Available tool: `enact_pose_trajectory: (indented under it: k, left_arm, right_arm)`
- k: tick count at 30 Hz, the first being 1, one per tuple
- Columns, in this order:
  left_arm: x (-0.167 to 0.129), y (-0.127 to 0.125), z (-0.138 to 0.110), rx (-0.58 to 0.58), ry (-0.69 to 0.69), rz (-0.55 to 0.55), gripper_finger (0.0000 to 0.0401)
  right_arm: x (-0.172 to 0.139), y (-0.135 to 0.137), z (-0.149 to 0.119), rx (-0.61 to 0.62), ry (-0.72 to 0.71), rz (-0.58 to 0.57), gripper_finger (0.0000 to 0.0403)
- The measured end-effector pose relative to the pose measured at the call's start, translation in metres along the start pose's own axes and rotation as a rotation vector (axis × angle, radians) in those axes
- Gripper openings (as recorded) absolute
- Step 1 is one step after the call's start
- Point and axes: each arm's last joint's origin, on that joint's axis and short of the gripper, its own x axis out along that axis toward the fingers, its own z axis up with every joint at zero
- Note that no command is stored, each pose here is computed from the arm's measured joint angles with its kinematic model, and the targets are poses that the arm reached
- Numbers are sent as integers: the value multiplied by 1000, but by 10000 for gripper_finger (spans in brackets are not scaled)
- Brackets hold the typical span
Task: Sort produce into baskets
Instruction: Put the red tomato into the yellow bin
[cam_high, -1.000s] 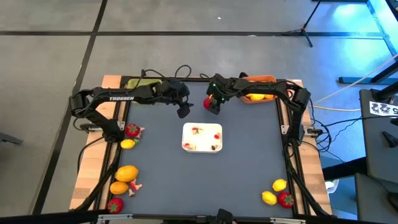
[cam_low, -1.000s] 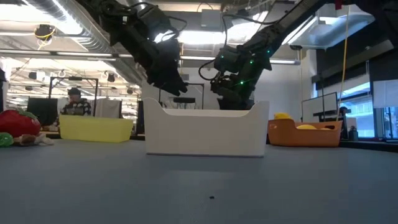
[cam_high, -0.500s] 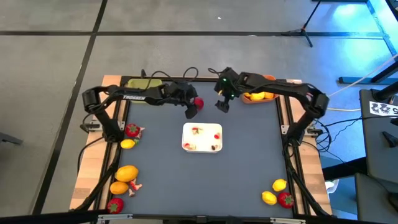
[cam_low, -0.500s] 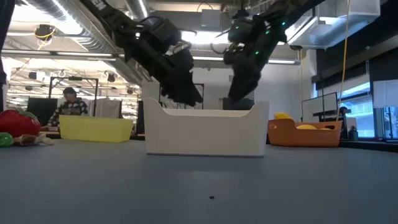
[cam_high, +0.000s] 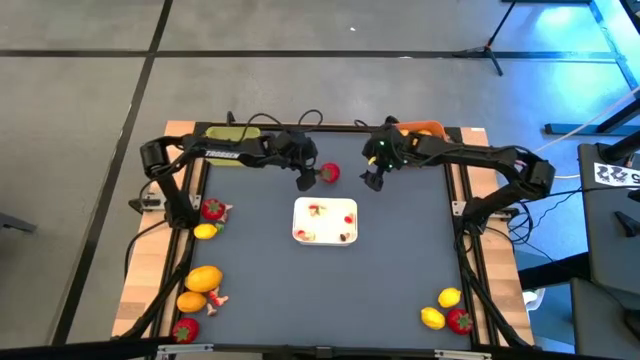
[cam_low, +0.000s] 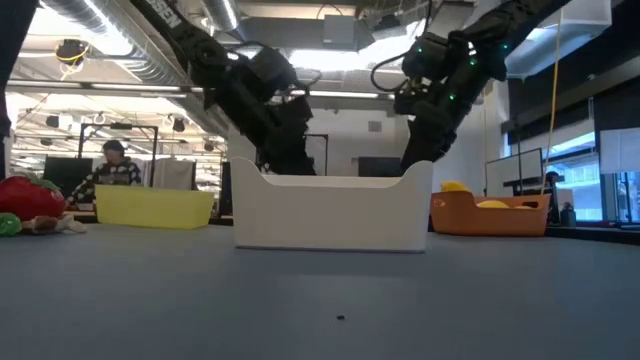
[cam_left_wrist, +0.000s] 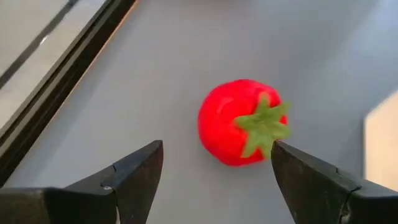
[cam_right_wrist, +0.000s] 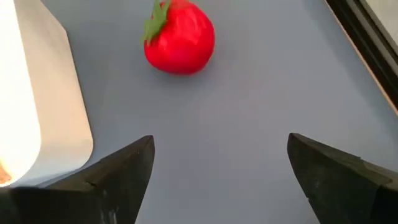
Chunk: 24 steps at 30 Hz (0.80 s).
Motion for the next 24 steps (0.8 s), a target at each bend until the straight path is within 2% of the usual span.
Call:
enact_pose_trajectory:
  k: [6,13,17,20,24]
  left_arm:
    - [19,-3,-3,-15,-50,-67,294]
    - [35,-8,-3,-8,-130,-84,294]
    - [40,-6,-1,-4,-170,-69,294]
    - [43,0,-6,-15,-139,-2,294]
    - [47,7,-9,-29,-141,19,294]
  right_arm:
    - [6,0,-8,6,-11,0,363]
    - [7,0,-4,3,-50,1,363]
    - [6,0,-3,2,-60,5,363]
    - [6,0,-3,4,-59,7,363]
    - [6,0,-3,4,-60,7,363]
